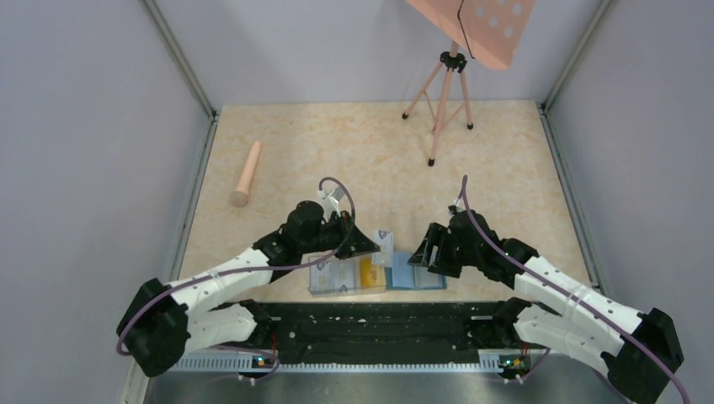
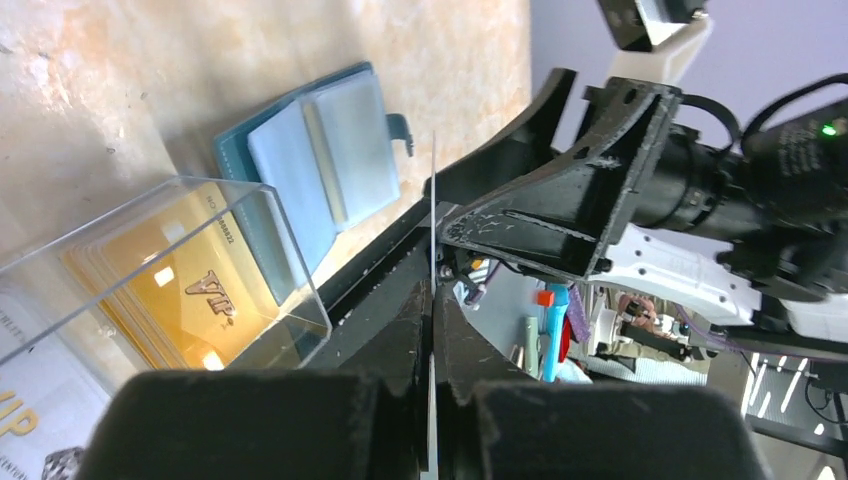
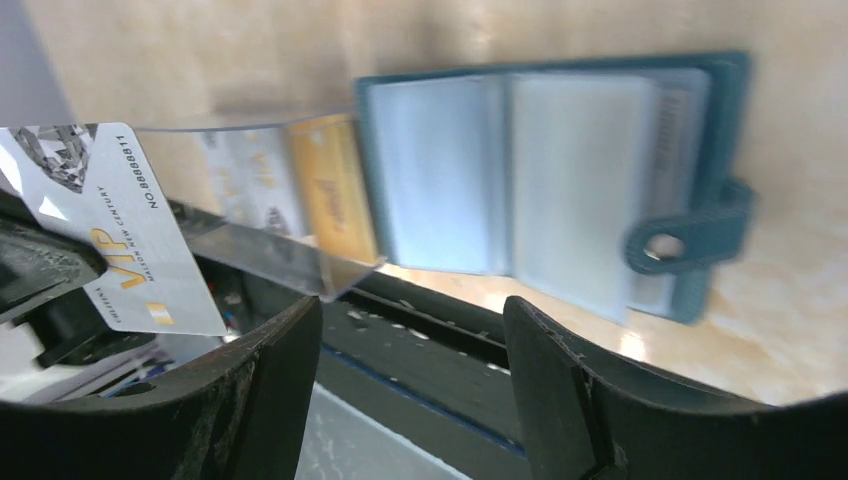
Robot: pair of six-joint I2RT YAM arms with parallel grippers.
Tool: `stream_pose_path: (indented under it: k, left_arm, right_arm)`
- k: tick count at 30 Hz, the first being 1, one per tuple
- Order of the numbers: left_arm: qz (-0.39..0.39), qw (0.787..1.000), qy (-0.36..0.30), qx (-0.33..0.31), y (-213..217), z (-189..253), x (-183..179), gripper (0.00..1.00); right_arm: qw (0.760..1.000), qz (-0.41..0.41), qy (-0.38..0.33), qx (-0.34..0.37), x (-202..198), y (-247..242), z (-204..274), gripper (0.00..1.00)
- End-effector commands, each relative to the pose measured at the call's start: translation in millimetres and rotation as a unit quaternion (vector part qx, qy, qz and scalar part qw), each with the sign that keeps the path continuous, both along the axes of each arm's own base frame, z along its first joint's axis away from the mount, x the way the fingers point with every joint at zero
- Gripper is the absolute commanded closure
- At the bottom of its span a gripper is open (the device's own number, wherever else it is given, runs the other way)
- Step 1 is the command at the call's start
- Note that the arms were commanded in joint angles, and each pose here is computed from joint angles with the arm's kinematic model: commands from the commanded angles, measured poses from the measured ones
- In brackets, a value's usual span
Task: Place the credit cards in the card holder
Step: Insert the credit card into the card holder.
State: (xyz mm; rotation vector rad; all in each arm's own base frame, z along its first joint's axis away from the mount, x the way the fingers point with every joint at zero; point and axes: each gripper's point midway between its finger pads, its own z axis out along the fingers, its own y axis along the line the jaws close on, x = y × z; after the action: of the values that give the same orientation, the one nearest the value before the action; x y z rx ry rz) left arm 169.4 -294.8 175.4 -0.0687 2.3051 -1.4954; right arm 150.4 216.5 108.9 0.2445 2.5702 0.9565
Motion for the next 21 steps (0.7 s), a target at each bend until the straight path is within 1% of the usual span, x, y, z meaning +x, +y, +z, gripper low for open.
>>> stream_pose_path:
  k: [1, 6, 11, 17, 19, 21]
  left_arm:
    - [-0.011, 0.999, -0.011, -0.031, -29, 8, 10, 1.0]
    - [-0.023, 1.0, 0.008, 0.003, -56, -13, 13, 1.0]
    - [-0.015, 0.998, 0.038, 0.044, -72, -42, 15, 1.0]
    - [-0.006, 0.993, 0.067, 0.099, -84, -72, 15, 1.0]
    - [-0.007, 0.99, 0.073, 0.119, -87, -82, 14, 1.0]
    - [0.0, 0.986, 0.08, 0.143, -86, -92, 15, 1.0]
  right_arm:
    - [0.994, -0.033, 0.026, -0.104, -5, -40, -26, 0.35]
    - [0.989, -0.053, 0.046, -0.131, -7, -53, -46, 0.37]
    - [0.985, -0.063, 0.064, -0.147, -7, -61, -60, 0.38]
    - [0.986, -0.07, 0.097, -0.116, -7, -66, -77, 0.4]
    - [0.987, -0.07, 0.102, -0.103, -8, -67, -79, 0.46]
    - [0.987, -0.071, 0.104, -0.099, -7, -68, -81, 0.5]
